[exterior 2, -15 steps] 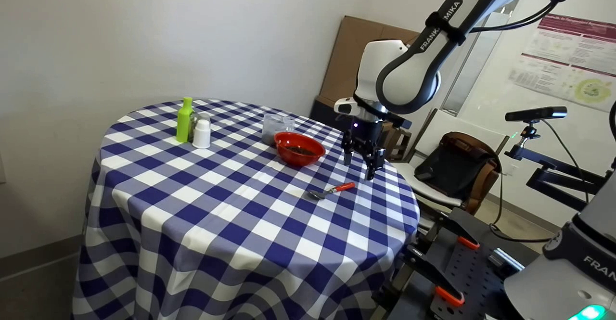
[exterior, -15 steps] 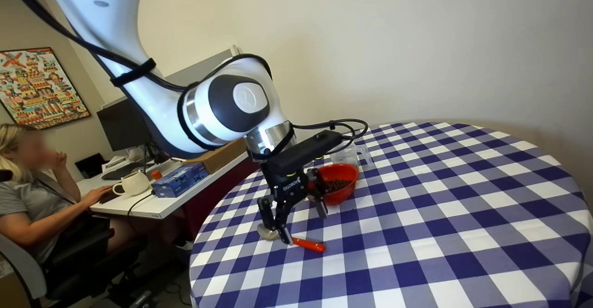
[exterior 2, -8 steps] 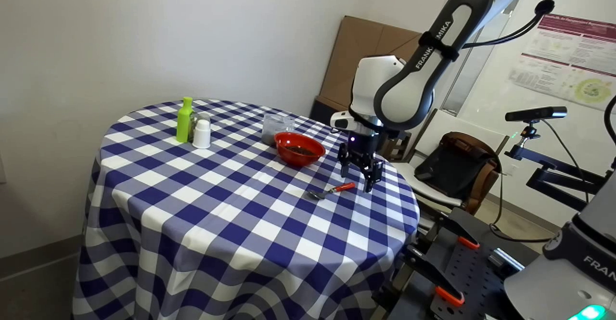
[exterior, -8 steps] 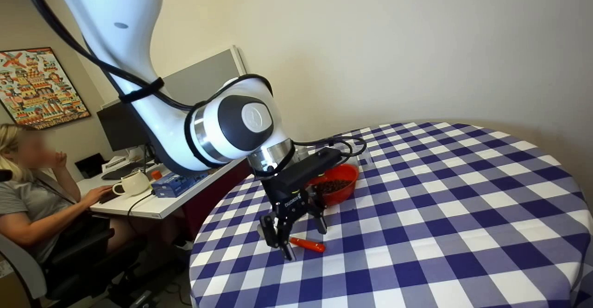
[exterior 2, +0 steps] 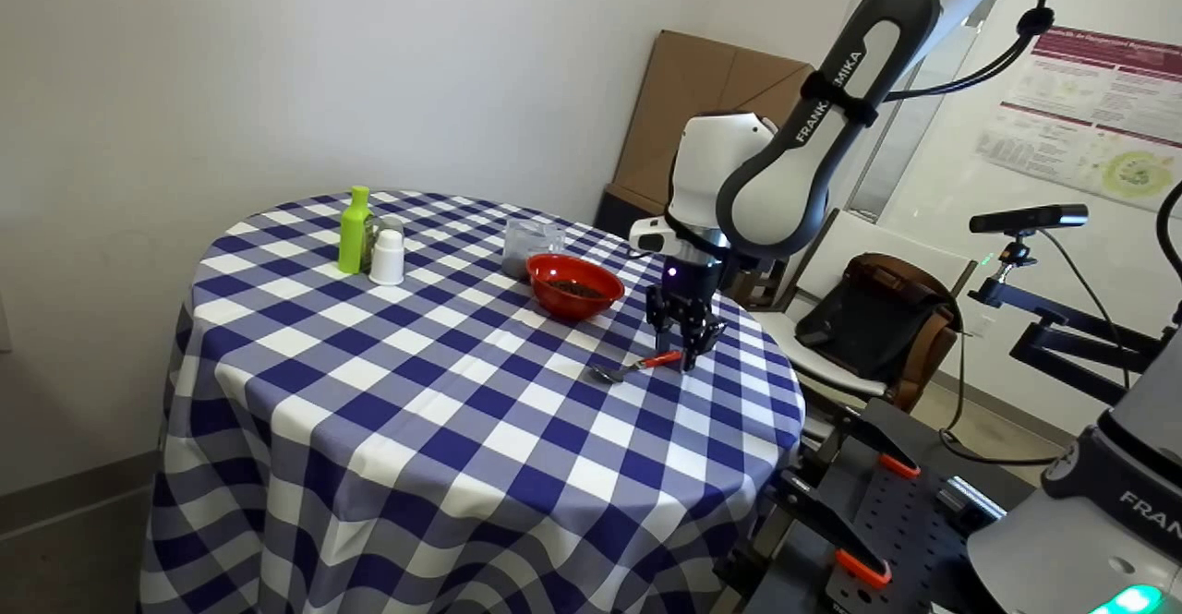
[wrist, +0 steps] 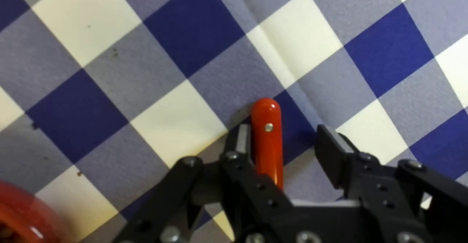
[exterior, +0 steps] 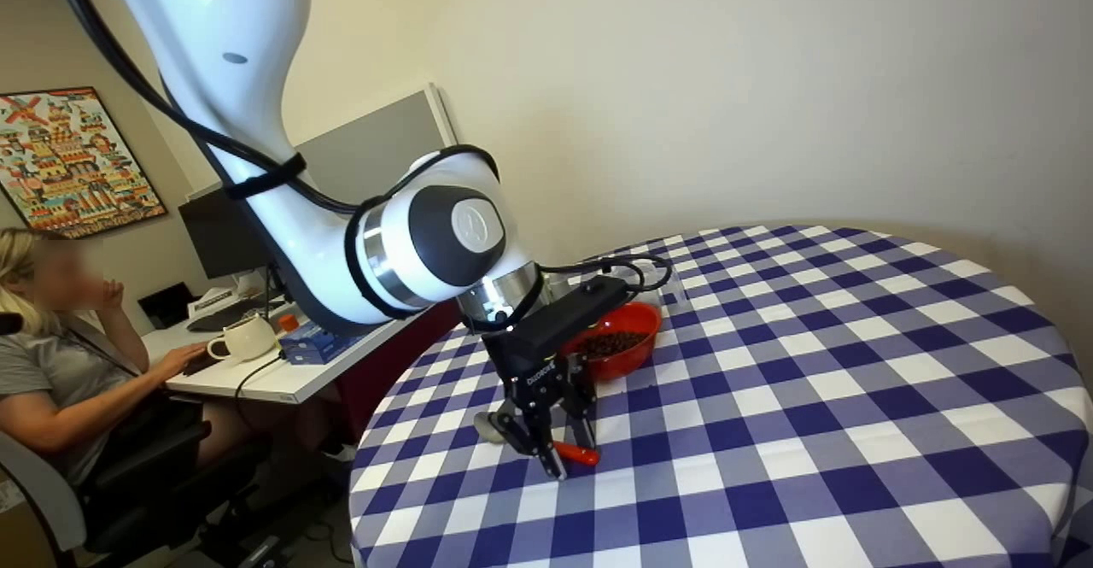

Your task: Put some of the contents of the orange bowl into the clear cup using the orange spoon

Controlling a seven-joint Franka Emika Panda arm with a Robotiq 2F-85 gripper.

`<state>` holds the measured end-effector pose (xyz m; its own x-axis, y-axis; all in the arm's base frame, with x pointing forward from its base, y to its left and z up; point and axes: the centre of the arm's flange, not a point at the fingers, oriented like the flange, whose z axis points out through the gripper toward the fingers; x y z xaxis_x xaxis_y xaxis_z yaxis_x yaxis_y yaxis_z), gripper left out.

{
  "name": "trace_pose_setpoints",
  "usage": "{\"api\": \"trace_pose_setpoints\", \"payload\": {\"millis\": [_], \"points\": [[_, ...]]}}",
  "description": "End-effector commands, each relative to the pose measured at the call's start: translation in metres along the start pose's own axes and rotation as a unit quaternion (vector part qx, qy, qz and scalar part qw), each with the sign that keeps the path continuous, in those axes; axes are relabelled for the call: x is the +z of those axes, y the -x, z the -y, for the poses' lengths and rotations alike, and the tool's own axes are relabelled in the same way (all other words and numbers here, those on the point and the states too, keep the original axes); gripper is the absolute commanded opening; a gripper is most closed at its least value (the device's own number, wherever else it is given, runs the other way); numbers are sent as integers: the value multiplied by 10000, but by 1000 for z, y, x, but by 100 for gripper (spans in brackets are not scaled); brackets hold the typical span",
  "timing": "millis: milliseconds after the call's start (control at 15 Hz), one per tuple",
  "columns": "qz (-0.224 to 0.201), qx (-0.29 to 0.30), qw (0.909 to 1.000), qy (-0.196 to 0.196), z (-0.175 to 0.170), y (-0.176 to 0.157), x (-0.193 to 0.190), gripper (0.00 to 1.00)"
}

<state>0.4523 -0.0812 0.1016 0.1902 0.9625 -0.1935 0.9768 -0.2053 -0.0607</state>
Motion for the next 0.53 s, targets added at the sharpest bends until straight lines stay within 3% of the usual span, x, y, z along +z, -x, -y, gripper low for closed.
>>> {"api": "trace_pose_setpoints", "payload": {"millis": [0,200,467], "points": [[-40,-134,9998,174,-3,3,0,20],[-53,-115,9997,232,-4,5,-4,0],[-51,-66,9996,260,-4,8,-11,5]]}}
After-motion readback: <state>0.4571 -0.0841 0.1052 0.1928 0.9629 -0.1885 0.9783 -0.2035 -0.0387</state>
